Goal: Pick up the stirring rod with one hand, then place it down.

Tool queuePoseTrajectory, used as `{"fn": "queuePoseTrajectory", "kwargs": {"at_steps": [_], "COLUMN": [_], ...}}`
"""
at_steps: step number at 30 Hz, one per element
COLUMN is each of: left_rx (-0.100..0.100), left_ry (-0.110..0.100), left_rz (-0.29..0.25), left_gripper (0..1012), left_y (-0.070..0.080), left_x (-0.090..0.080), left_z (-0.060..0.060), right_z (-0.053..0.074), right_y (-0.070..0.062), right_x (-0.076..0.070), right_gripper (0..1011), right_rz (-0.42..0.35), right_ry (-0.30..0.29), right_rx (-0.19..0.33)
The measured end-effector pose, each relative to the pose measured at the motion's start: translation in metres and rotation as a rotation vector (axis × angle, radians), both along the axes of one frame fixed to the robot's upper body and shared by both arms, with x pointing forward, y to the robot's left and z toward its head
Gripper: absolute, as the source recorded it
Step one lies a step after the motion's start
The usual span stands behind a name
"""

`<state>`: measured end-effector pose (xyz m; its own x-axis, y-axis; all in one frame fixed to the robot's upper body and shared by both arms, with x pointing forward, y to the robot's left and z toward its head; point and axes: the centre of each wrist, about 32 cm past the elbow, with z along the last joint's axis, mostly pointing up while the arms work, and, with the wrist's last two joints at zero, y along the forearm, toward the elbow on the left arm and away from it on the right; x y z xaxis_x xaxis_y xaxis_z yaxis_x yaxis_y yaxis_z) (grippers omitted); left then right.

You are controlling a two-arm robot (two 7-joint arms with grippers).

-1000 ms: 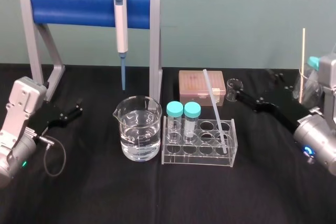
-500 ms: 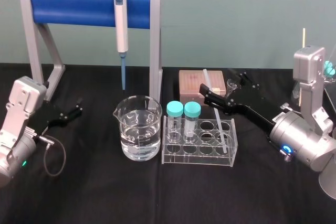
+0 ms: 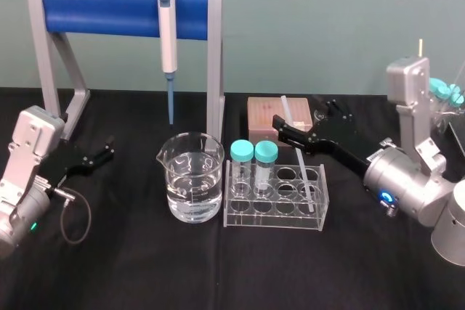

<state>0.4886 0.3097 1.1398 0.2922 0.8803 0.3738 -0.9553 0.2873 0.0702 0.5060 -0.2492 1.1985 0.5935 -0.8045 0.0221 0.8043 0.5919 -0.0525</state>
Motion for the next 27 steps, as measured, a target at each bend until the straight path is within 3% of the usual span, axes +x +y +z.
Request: {"fn": "queuePoseTrajectory", "kwargs": {"at_steps": [12, 27], "left_rx": [0.000, 0.000], "left_ry": [0.000, 0.000], "left_rz": [0.000, 0.000], "left_gripper": [1001, 1001], "left_y": [0.000, 0.000], "left_x": [0.000, 0.000], "left_z": [0.000, 0.000], "right_z": [0.001, -0.009], "right_y": [0.008, 0.011], "right_x": [0.012, 0.019], "right_gripper": [1003, 1003], "right_rz": [-0.021, -0.045], "right_ry": [0.044, 0.095], "right_rx": [-0.025, -0.054]}}
